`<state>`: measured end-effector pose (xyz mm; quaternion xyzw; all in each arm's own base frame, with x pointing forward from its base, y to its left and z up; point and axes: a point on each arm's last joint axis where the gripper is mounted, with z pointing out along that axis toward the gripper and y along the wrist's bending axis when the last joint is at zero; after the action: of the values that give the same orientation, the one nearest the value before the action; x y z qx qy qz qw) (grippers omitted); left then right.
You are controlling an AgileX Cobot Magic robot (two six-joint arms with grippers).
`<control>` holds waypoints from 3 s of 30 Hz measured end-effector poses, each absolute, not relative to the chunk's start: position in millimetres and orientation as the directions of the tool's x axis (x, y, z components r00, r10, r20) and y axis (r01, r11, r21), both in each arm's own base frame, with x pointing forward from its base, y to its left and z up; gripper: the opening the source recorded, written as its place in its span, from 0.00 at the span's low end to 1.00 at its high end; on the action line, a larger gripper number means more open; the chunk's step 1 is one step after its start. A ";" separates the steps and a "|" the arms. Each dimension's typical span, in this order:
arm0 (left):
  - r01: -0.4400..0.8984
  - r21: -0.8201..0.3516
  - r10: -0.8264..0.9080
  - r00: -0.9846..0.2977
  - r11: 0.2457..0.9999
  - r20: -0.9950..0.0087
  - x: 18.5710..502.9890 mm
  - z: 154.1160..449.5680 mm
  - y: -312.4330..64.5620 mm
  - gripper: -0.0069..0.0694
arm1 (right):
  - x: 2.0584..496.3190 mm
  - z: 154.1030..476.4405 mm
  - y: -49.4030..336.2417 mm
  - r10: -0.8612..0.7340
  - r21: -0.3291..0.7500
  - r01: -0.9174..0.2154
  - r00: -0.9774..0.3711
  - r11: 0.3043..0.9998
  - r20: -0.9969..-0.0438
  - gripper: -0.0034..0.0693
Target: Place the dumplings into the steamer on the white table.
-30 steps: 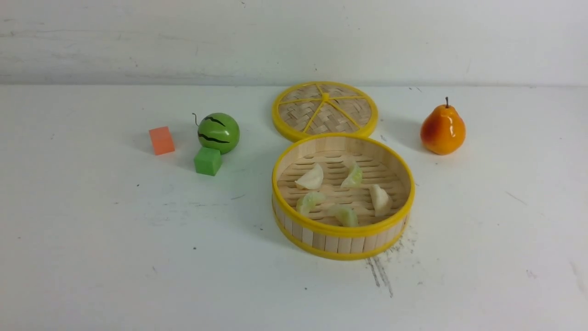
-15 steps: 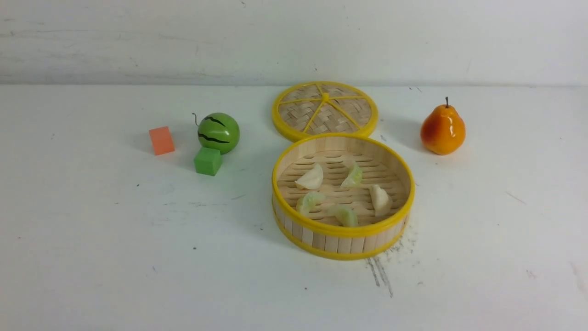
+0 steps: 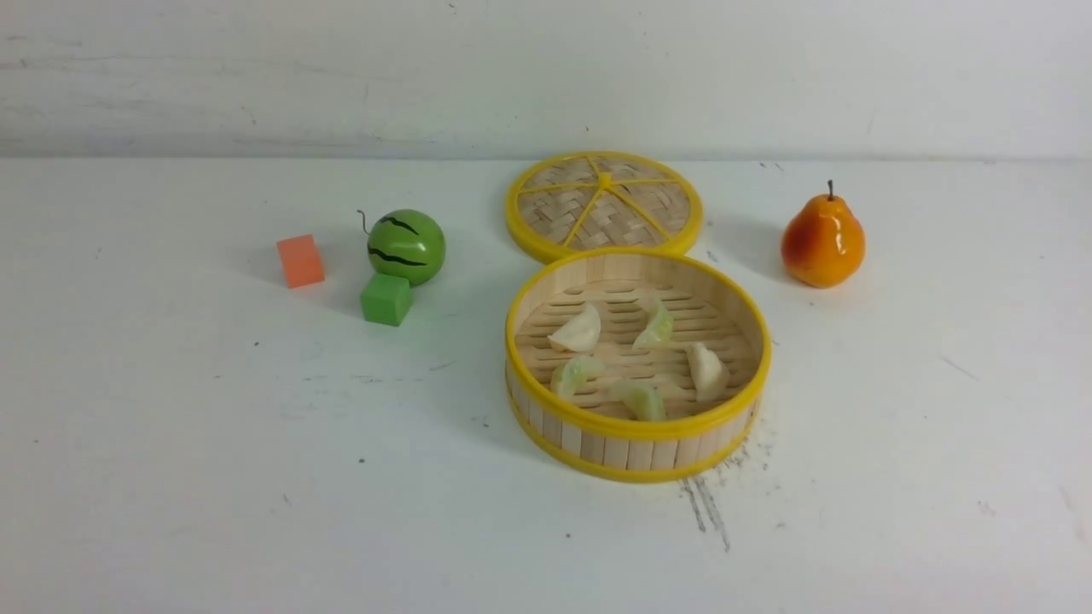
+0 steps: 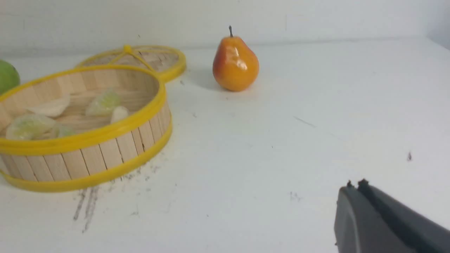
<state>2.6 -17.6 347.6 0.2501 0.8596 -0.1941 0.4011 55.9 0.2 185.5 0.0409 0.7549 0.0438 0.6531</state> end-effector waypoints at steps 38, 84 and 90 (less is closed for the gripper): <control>0.590 -0.143 0.272 -0.556 0.794 -0.786 2.0 347.7 -18.4 0.25 | 52.5 173.6 -0.9 0.122 0.117 0.035 -0.291 0.993 -0.949 0.05; -0.058 -0.311 -0.316 -0.193 0.949 -0.929 55.0 179.6 0.0 0.07 | 52.4 173.7 -0.8 0.125 0.120 0.035 -0.290 0.992 -0.949 0.11; -0.076 -0.258 -0.269 -0.281 0.963 -0.921 52.9 171.5 0.3 0.07 | 52.4 173.7 -0.8 0.125 0.120 0.035 -0.290 0.992 -0.949 0.12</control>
<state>52.9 0.3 171.5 -0.1084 0.7961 -0.0815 0.5898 52.4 -0.8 173.7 0.0496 0.8023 0.0380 0.5937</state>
